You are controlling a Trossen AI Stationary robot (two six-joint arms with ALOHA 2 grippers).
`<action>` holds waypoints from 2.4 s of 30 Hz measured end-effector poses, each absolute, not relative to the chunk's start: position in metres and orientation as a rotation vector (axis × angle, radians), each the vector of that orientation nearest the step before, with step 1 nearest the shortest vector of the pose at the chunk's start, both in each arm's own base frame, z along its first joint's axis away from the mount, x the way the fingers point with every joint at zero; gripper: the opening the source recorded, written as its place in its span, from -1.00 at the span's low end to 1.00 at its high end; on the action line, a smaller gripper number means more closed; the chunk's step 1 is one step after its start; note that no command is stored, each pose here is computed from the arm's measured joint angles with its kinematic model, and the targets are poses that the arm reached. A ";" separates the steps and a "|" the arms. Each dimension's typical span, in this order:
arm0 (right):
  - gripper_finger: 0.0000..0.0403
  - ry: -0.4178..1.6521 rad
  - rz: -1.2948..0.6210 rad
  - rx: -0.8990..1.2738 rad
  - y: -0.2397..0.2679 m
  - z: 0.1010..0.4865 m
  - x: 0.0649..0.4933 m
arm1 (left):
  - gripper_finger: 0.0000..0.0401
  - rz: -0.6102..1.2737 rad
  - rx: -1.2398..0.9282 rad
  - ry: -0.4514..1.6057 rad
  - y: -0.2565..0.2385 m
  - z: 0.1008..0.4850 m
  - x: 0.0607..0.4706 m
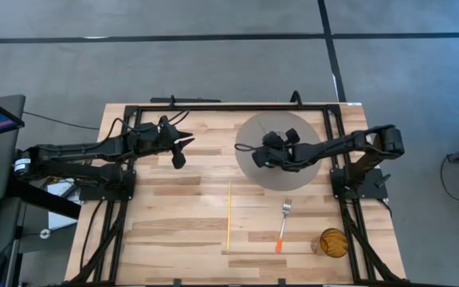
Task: Pick & Place Utensil
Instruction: Put the green spoon into the gray bowl on the gray mat, then put the orange fork into the gray bowl on the gray mat
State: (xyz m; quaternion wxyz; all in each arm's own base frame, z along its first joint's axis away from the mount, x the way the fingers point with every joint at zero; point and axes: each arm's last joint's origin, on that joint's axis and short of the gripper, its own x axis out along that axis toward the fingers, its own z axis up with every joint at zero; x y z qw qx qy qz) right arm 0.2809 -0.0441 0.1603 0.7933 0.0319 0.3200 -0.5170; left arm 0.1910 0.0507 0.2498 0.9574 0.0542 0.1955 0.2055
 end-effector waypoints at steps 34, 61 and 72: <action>-0.60 0.777 -1.037 0.058 -0.043 0.181 0.286 | -0.62 0.417 0.110 0.394 0.051 0.250 0.191; -0.60 0.823 -0.889 0.253 -0.032 0.278 0.299 | -0.62 0.424 0.129 0.297 0.052 0.259 0.194; -0.60 0.934 -0.829 0.612 0.001 0.274 0.291 | -0.62 0.237 0.061 0.347 0.046 0.253 0.194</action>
